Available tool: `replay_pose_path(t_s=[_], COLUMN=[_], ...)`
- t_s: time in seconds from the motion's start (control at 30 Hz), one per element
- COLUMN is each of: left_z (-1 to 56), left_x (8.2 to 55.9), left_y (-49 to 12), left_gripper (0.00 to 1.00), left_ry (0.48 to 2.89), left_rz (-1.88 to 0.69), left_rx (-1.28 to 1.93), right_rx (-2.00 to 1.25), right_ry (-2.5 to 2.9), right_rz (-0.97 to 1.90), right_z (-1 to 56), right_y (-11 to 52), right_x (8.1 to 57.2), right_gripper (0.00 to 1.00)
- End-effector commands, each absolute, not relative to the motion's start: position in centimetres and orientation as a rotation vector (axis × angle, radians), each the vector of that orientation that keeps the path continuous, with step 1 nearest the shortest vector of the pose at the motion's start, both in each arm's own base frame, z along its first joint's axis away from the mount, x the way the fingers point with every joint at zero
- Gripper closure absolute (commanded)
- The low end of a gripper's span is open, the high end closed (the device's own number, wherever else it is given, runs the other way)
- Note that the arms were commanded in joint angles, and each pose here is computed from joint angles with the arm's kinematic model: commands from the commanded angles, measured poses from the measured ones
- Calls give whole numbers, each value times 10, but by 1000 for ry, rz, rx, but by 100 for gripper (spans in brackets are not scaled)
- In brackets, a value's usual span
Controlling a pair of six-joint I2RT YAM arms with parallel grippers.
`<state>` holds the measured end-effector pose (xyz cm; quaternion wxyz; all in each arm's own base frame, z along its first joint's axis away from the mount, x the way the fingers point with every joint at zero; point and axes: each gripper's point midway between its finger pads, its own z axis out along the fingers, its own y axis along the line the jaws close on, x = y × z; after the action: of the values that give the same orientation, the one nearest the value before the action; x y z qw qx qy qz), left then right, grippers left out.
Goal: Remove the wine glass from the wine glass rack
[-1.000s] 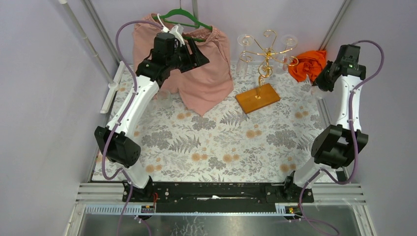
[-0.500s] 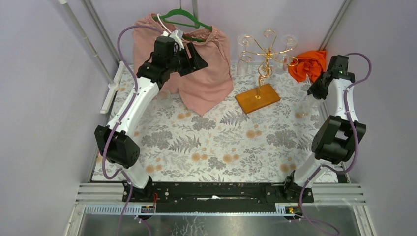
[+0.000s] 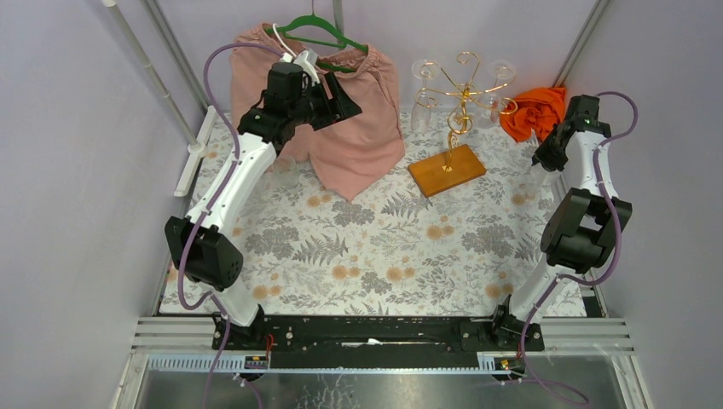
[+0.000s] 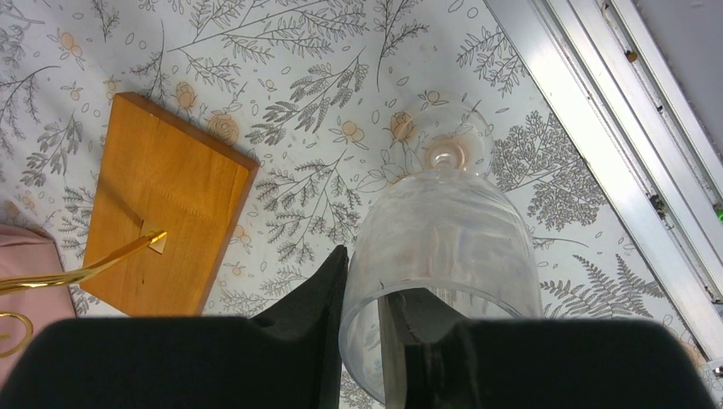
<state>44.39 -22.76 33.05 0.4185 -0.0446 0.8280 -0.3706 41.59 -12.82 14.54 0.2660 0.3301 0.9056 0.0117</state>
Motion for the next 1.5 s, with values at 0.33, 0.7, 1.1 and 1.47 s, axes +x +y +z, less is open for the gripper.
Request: replay_pose_path(t_s=[0.33, 0.7, 1.1, 1.47], left_z=[323, 320, 316, 320], left_x=[458, 458, 458, 454], left_y=[-226, -224, -222, -227], left_gripper=[28, 26, 25, 24], left_ry=[2064, 2076, 2084, 2058], left_rz=[-924, -918, -912, -955], left_rx=[-110, -115, -117, -117], right_rx=[855, 830, 788, 520], right_ry=[2411, 2335, 2134, 1731], right_rz=[50, 84, 106, 726], right_z=[173, 213, 300, 409], right_y=[-123, -116, -109, -34], right_x=[422, 421, 408, 451], right_gripper=[73, 56, 55, 57])
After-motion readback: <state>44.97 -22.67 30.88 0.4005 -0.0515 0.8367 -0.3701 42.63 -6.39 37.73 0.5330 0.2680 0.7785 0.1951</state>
